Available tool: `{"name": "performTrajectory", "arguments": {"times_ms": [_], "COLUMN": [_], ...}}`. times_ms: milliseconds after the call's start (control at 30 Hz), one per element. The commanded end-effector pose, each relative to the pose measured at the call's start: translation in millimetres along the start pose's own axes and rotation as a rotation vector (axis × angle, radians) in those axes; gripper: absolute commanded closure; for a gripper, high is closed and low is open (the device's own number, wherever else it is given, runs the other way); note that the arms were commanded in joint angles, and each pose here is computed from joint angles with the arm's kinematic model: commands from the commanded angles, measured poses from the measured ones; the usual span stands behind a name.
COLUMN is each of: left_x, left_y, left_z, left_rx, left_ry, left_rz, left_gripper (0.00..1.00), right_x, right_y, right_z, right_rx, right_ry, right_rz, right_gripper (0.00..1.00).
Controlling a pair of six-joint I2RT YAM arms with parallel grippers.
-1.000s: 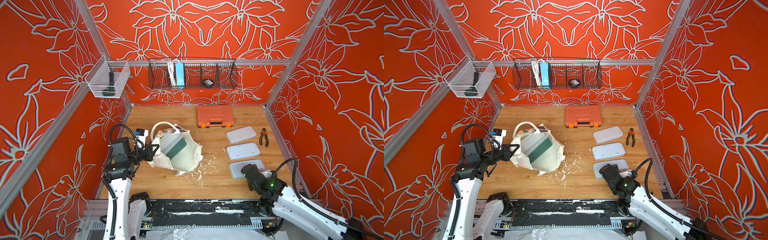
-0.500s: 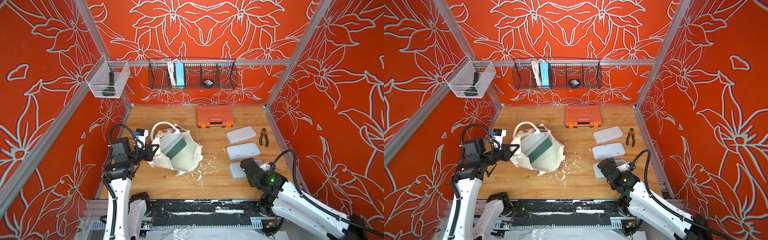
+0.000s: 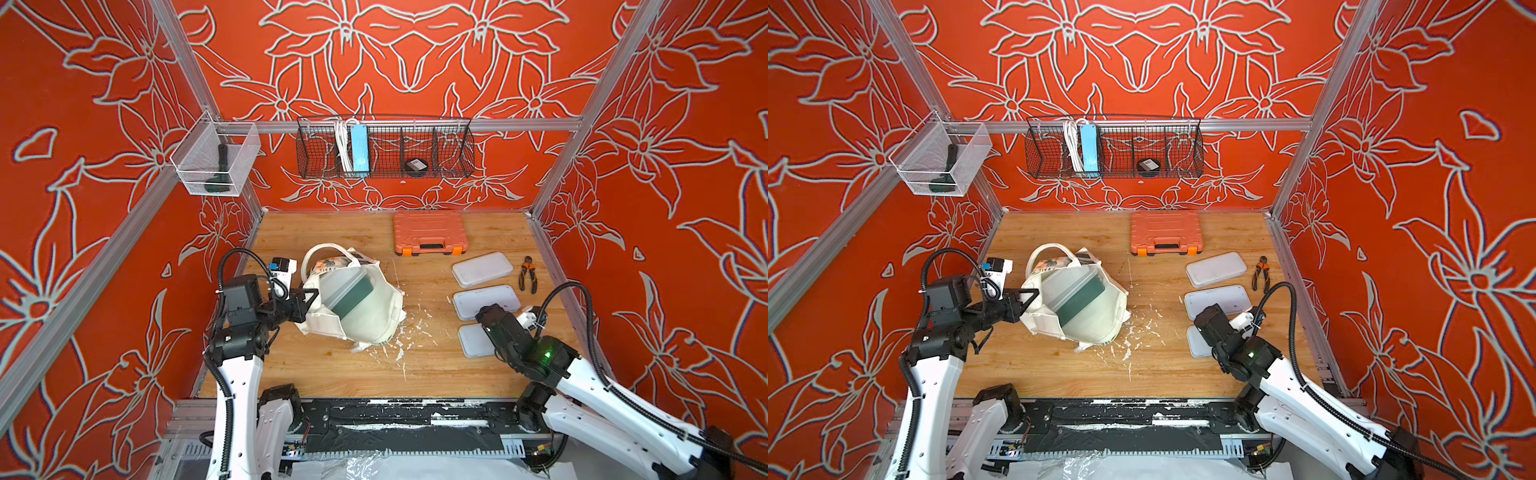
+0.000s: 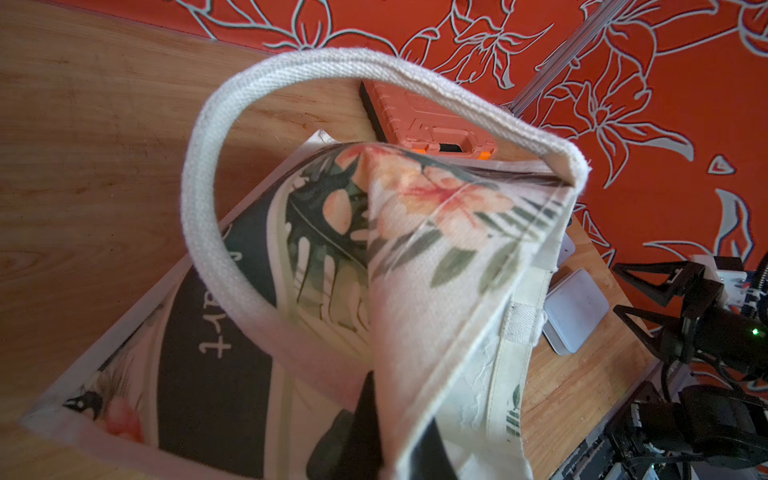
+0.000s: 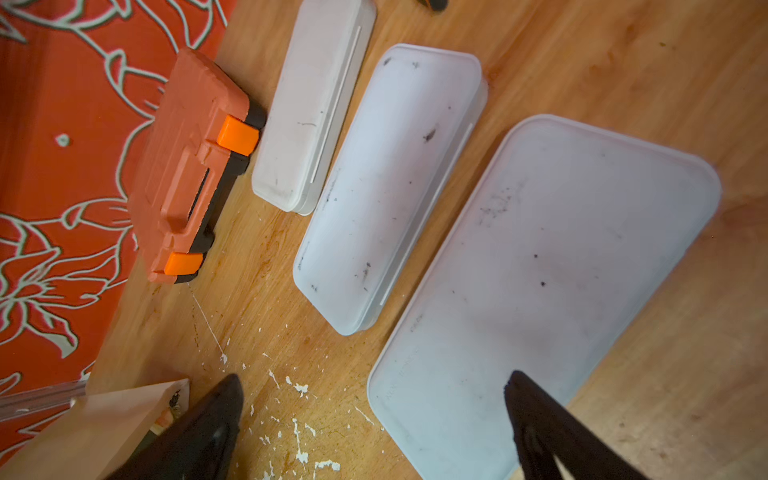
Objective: Take out the pencil case from the canvas bag
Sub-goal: Place the pencil case at the center of the board.
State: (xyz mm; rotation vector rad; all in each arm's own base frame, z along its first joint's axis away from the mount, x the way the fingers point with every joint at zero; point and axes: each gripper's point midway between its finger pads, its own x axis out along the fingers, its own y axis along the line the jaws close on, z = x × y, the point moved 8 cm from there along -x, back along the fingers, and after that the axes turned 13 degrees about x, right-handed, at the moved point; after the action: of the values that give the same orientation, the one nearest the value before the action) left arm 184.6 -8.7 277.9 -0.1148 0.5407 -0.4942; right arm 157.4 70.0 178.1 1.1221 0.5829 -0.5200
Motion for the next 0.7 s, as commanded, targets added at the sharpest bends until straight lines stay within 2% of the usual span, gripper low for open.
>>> {"name": "performTrajectory", "arguments": {"times_ms": [0, 667], "left_x": [-0.9, 1.1], "left_y": [0.6, 1.7], "left_z": [-5.5, -5.8], "left_rx": [-0.005, -0.006], "left_ry": [0.012, 0.022], "left_rz": [0.006, -0.005], "left_gripper": [1.00, 1.00], "right_x": [-1.7, 5.8], "right_y": [16.9, 65.9], "right_z": [-0.9, -36.5], "right_rx": [-0.091, -0.255], "right_ry": [-0.002, 0.183], "right_rz": [0.066, 0.295], "right_gripper": [0.02, 0.02]}}
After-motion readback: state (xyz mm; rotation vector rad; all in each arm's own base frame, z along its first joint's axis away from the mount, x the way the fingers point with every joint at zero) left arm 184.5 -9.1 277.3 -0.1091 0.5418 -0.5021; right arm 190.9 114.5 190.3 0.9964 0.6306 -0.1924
